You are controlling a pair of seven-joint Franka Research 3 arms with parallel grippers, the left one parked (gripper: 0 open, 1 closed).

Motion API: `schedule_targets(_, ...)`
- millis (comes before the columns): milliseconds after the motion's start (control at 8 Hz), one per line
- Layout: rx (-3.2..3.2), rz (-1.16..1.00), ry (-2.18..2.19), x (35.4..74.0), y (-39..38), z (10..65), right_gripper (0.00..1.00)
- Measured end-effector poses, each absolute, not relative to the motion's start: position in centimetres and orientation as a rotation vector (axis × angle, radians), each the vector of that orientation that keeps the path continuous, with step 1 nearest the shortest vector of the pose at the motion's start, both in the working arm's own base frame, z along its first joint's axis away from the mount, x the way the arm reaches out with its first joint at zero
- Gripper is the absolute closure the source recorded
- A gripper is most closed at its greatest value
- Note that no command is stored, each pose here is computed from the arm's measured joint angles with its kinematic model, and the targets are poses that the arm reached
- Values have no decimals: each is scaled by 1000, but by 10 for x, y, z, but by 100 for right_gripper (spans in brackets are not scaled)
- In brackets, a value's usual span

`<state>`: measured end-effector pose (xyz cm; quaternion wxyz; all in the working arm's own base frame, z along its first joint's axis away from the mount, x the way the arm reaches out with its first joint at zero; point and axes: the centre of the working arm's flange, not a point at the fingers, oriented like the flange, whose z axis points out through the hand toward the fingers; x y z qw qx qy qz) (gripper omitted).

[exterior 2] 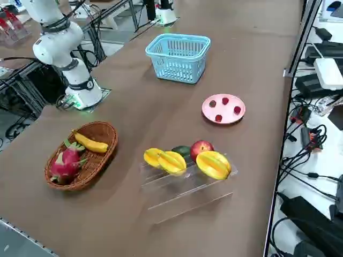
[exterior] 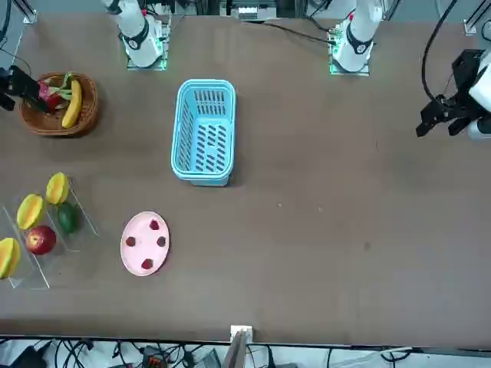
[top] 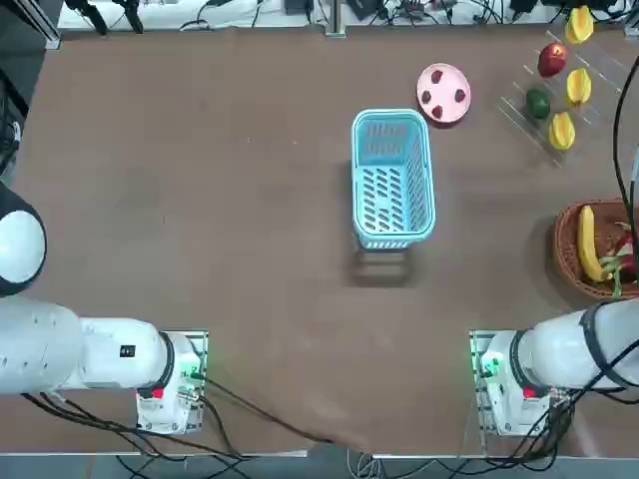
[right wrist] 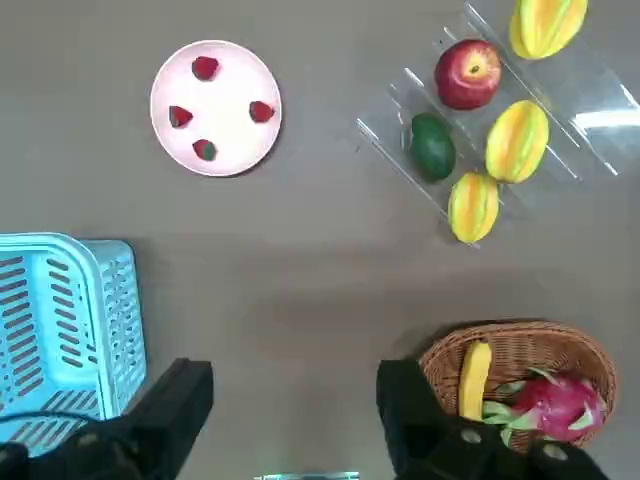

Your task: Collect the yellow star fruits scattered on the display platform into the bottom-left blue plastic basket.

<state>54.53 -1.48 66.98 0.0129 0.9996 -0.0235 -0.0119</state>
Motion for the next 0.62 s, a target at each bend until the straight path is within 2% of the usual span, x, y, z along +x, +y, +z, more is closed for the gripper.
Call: schedule_targets(625,3112,-51,-69,548,-13,665,0)
